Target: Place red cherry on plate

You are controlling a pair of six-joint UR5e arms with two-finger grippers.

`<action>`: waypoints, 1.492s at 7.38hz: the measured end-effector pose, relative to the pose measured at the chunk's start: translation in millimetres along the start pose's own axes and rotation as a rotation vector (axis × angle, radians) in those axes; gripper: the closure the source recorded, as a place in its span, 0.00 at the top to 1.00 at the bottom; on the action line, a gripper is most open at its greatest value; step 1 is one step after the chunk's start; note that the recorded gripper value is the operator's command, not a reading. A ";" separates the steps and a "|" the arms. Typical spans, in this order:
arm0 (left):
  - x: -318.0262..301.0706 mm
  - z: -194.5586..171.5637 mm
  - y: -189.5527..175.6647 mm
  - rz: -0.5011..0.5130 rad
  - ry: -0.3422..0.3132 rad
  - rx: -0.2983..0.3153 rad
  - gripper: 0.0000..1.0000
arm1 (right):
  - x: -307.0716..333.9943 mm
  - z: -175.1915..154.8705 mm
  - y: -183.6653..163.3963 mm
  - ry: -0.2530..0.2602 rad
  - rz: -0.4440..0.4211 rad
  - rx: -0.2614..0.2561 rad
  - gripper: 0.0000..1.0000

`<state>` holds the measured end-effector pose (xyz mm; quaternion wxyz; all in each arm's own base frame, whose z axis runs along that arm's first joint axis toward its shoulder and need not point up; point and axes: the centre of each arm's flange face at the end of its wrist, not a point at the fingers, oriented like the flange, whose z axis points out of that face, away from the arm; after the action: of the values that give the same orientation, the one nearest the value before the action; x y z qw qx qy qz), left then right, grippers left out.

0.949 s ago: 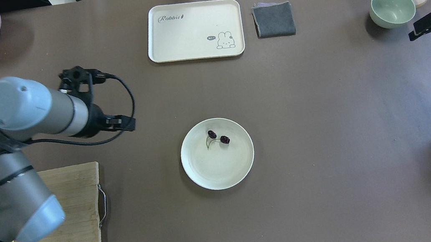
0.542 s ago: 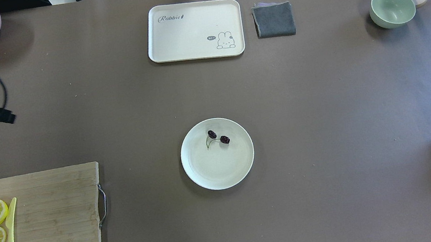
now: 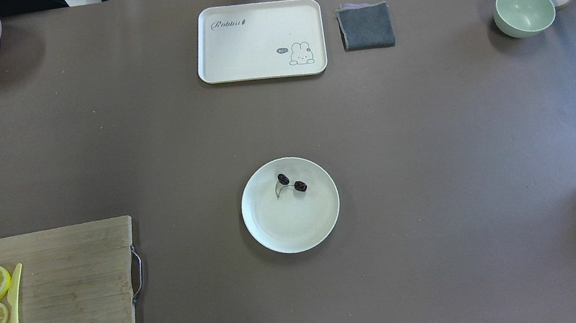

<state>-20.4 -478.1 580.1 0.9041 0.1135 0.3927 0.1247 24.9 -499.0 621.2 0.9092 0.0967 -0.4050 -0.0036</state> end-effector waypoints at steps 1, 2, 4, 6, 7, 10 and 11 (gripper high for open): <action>-14.0 1.2 8.4 -0.040 0.006 -0.022 0.98 | 13.6 -3.4 4.7 0.008 -0.006 -0.007 1.00; -20.7 1.8 13.0 -0.062 0.008 -0.033 0.98 | 22.2 -5.9 8.4 0.011 -0.005 -0.010 1.00; -26.6 2.4 17.9 -0.080 0.008 -0.040 0.98 | 25.9 -8.1 9.1 0.012 -0.007 -0.008 1.00; -36.2 2.3 26.3 -0.100 0.006 -0.040 0.98 | 26.1 -8.0 9.5 0.012 -0.006 -0.009 1.00; -42.6 0.6 32.7 -0.115 0.003 -0.038 0.98 | 26.4 -7.8 10.6 0.012 -0.005 -0.009 1.00; -52.4 4.4 45.5 -0.147 0.002 -0.048 0.98 | 26.9 -7.7 15.4 0.010 -0.006 -0.010 1.00; -53.7 5.5 46.8 -0.150 0.002 -0.051 0.98 | 25.9 -8.0 14.4 0.010 -0.009 -0.008 1.00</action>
<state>-58.2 -451.5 634.6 0.9131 0.0606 0.3976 0.0665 47.1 -485.7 637.7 0.9116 0.0949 -0.4000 -0.0087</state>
